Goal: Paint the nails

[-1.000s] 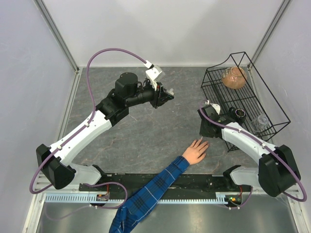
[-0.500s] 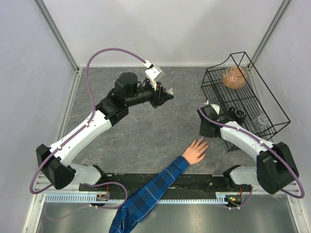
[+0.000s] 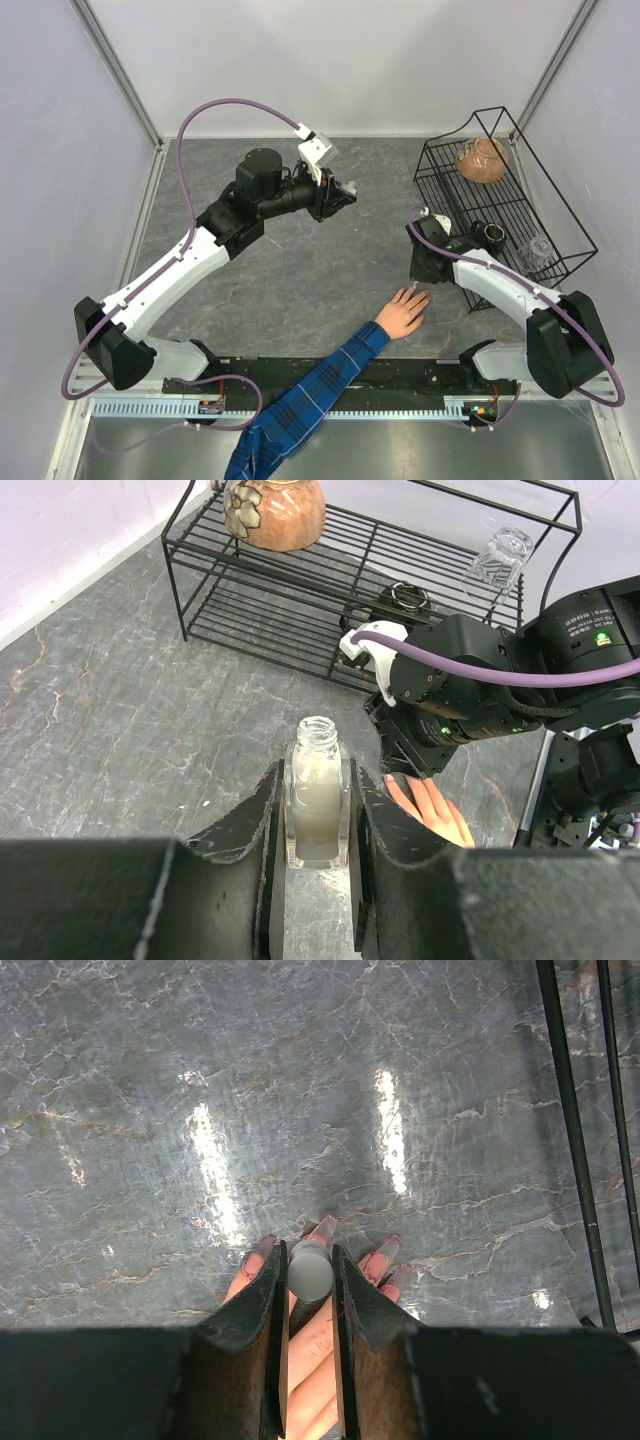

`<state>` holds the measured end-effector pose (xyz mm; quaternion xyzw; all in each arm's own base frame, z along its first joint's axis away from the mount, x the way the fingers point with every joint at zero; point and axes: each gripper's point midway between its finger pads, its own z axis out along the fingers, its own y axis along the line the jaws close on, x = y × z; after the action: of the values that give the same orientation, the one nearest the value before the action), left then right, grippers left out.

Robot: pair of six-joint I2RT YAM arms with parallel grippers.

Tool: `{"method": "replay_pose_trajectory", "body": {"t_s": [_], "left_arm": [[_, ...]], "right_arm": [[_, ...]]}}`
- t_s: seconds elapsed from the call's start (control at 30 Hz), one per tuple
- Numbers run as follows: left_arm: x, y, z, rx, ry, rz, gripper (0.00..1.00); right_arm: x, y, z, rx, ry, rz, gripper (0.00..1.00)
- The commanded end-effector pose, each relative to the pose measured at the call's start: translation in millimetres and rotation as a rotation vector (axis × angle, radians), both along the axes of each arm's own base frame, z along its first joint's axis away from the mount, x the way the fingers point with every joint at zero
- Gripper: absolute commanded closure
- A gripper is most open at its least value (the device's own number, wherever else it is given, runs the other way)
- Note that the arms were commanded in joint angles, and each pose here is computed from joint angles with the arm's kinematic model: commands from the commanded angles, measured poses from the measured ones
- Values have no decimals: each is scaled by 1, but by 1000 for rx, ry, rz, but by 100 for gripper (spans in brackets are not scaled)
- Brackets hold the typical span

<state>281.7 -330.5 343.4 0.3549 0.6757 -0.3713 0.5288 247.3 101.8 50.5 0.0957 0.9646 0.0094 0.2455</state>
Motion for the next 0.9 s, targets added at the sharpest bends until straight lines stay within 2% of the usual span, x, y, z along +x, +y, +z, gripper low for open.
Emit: {"method": "replay_pose_trajectory", "body": {"t_s": [0.0,0.87], "left_arm": [[8,-1,25,-26,-85,8,98],[15,-3,28,-27,-90,13,98]], "right_arm": [[9,0,5,6,-21,-9,100],[24,-3,6,9,-34,-5,100]]}}
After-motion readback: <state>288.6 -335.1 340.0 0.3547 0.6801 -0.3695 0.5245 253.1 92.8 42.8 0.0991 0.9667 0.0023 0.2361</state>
